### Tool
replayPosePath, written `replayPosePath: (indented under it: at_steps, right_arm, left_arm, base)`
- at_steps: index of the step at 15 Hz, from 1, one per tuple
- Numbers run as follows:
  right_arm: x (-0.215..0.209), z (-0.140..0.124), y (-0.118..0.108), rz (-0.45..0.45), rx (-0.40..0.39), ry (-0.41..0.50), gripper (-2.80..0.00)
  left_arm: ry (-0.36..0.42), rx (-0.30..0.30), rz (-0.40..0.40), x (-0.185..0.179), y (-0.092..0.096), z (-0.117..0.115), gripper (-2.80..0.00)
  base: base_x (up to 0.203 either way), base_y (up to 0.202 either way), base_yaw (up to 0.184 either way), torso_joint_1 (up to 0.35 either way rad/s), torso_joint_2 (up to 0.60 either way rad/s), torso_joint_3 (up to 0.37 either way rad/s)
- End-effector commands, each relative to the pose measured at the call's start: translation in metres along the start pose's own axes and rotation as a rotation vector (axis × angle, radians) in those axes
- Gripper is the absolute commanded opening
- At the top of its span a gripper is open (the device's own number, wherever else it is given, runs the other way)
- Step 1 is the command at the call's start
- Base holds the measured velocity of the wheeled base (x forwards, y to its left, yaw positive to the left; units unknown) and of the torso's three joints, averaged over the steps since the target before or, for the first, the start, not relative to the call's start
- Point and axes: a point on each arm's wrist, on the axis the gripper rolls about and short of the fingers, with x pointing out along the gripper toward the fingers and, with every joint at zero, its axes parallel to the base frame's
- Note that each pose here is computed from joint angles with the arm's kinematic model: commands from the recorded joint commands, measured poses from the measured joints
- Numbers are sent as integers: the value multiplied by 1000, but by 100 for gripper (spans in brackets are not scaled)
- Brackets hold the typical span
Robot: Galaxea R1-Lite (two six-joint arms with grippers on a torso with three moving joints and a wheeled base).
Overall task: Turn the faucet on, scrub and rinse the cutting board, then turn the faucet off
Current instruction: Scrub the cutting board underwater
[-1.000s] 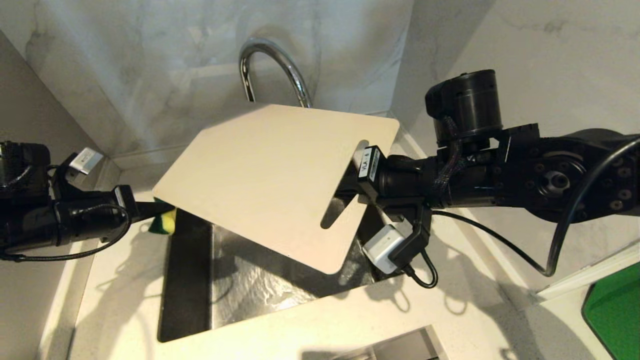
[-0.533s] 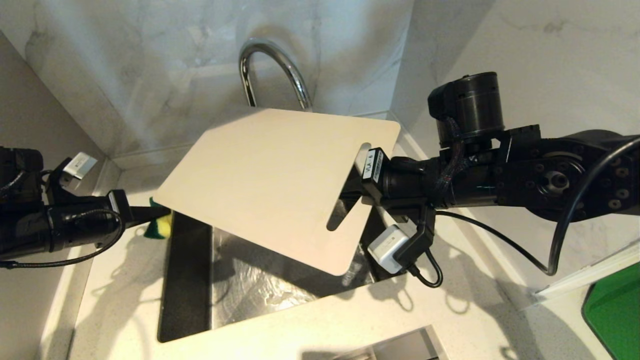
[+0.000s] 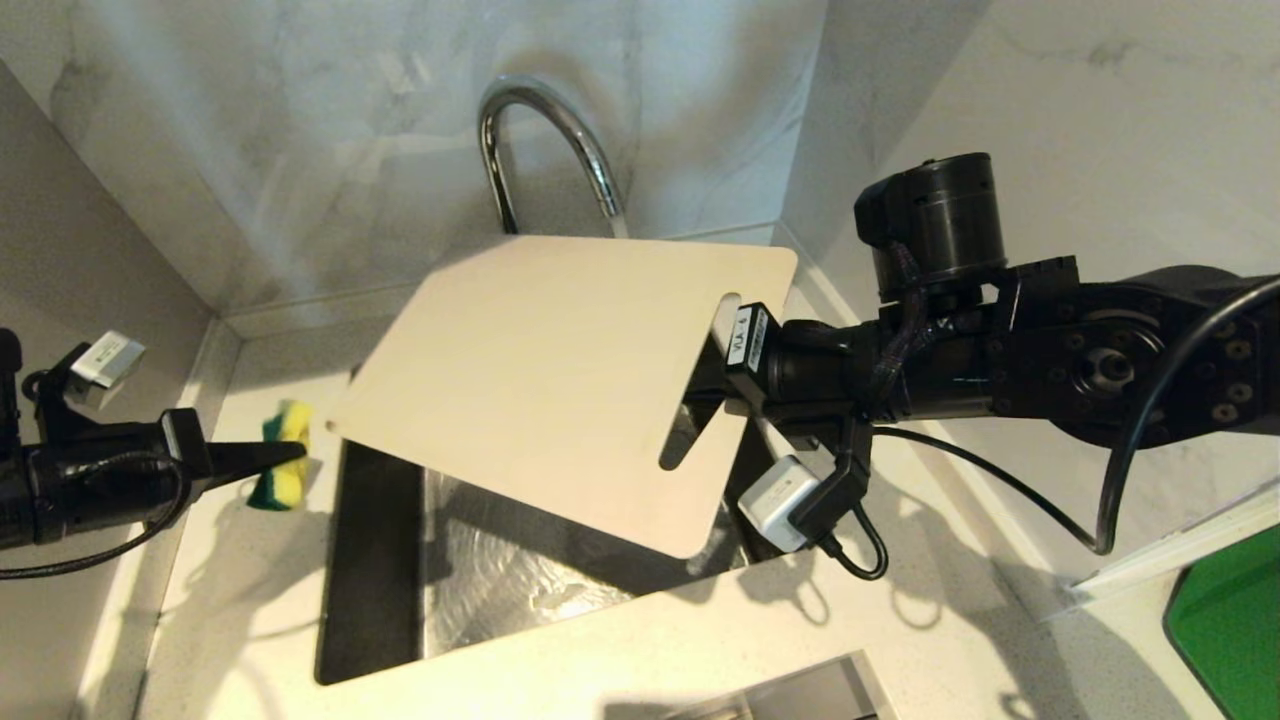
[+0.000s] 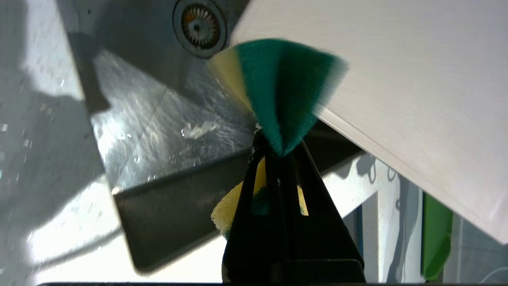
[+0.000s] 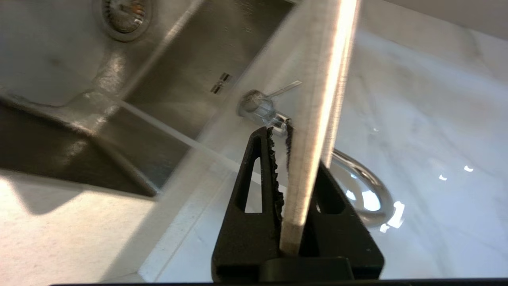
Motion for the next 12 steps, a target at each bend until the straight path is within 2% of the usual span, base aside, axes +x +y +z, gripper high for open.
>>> replayPosePath:
  at_steps: [1,4,7,9,12]
  right_arm:
    - [0,0,0,-4,-13,-4,-280]
    - [-2,0,-1,-7,-15,0,-280]
    - [-2,2,1,-3,-11,-9,-280]
    - [-2,8,3,6,-6,-25,-280]
    - [-3,17,6,17,-1,-48,-280]
  left_arm:
    - [8,-4,13,-10,5,-11,-280]
    - [8,0,18,-16,7,-18,-280]
    - [-8,16,-1,-17,1,-13,-280]
    - [-27,42,-39,-15,-11,-2,-280]
    - [-47,41,-99,-12,-34,18,-280]
  base:
    - [0,0,0,0,0,0]
    - [0,0,0,0,0,0]
    - [0,0,0,0,0,0]
    - [0,0,0,0,0,0]
    - [0,0,0,0,0,0]
